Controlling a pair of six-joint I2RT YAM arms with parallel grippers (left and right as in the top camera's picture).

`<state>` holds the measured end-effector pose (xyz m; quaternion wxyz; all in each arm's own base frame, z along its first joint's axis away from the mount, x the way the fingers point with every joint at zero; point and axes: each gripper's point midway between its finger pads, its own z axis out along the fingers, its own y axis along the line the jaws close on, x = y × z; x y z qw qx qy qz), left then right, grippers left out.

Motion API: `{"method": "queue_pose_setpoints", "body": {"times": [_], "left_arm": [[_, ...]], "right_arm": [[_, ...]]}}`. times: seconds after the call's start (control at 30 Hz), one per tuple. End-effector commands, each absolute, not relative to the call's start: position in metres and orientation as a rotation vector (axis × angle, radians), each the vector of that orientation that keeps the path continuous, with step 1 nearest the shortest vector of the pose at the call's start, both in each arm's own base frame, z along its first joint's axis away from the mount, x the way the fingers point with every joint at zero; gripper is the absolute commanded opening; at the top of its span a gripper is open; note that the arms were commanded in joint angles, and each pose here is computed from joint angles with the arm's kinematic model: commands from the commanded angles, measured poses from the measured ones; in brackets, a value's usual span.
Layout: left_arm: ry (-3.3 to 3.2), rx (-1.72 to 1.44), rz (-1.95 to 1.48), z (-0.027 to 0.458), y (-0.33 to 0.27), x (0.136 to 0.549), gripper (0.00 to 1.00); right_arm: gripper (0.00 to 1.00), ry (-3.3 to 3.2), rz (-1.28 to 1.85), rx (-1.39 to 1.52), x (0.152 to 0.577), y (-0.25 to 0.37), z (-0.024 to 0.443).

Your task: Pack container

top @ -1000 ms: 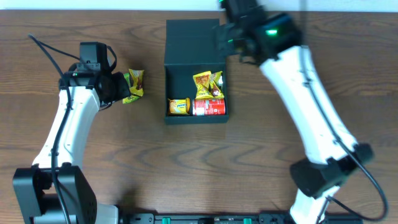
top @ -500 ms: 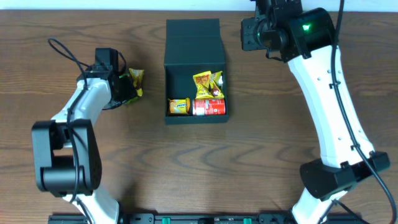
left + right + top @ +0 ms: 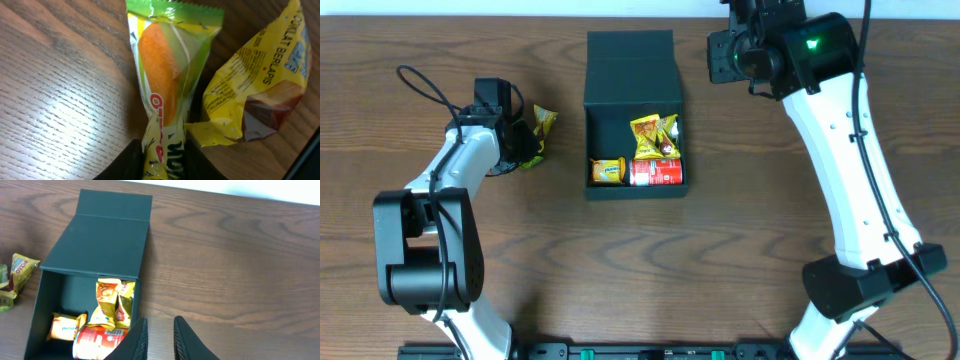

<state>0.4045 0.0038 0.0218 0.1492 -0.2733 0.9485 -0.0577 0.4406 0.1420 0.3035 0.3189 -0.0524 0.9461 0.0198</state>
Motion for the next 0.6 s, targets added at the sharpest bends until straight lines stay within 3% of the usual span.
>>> {"method": "queue_pose_setpoints", "body": {"times": [0.0,0.17,0.4,0.57], "left_arm": [[2.743,-0.801,-0.143,0.019,0.006,0.401,0.22],[2.774,-0.811,-0.132,0.016,0.006,0.393,0.06],[2.812,-0.822,-0.118,0.023,0.006,0.385,0.06],[2.753,-0.783,-0.126,0.066,0.005,0.394,0.06]], "right_arm": [[0.18,2.478,0.038,-0.142,0.442,0.138,0.307],[0.18,2.483,0.037,-0.143,0.442,0.138,0.305],[0.18,2.483,0.037,-0.143,0.442,0.138,0.305],[0.18,2.481,0.036,-0.143,0.442,0.138,0.305]]}}
